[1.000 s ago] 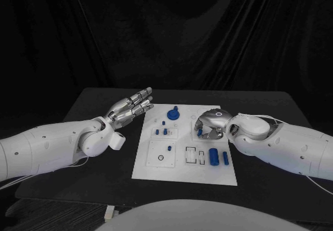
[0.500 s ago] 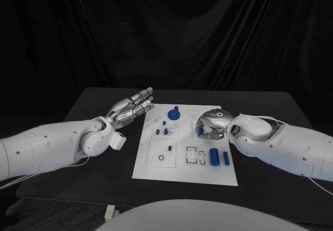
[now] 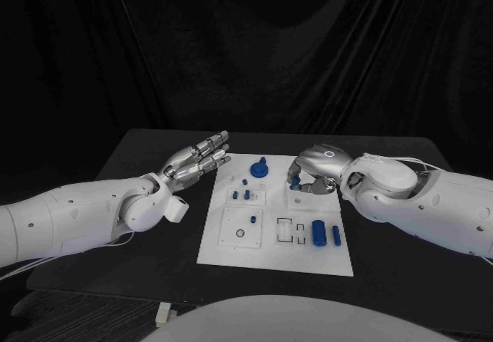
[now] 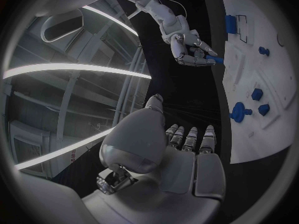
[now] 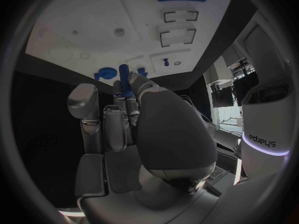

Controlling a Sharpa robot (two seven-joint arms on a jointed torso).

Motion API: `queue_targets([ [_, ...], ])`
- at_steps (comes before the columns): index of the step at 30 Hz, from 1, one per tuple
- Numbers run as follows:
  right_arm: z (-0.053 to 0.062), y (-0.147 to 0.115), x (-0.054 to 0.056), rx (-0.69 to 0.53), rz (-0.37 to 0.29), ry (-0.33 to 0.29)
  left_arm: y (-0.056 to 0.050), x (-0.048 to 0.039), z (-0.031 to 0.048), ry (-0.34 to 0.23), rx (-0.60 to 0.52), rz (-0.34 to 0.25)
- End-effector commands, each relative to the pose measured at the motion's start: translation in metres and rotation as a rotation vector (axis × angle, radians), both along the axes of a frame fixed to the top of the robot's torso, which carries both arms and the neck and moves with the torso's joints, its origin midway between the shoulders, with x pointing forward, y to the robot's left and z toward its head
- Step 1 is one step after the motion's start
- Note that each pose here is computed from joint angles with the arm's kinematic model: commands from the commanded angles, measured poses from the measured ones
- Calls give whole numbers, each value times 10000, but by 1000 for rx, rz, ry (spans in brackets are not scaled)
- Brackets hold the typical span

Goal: Assemble the parts on the task board

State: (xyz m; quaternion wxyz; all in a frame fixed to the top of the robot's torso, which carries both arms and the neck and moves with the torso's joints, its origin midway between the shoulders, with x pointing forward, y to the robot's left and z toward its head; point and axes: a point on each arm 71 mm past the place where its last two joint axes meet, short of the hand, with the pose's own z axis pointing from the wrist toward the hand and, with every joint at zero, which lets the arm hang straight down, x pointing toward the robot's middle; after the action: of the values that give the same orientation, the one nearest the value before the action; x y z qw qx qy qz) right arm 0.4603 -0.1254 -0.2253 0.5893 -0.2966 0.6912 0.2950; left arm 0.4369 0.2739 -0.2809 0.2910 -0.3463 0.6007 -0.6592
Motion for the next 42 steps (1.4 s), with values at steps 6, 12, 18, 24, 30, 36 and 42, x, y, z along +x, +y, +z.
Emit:
queue_targets([
  [6,169,310,-219,25,54,5,-10,-10,17,-27,-36,1],
  [12,56,643,-414,30,134,50,-13,-9,19,-37,-37,10],
  [18,-119,903,-539,13,202,52,-2,-12,25,-46,-35,20],
  [24,-294,1049,-594,-12,226,75,19,-15,27,-48,-33,25],
  [30,-426,1130,-629,-23,235,98,34,-11,26,-50,-31,29],
  [36,-515,1178,-651,-27,238,114,40,-8,25,-52,-30,32],
  [42,-592,1206,-677,-33,238,131,45,-10,25,-51,-29,32],
])
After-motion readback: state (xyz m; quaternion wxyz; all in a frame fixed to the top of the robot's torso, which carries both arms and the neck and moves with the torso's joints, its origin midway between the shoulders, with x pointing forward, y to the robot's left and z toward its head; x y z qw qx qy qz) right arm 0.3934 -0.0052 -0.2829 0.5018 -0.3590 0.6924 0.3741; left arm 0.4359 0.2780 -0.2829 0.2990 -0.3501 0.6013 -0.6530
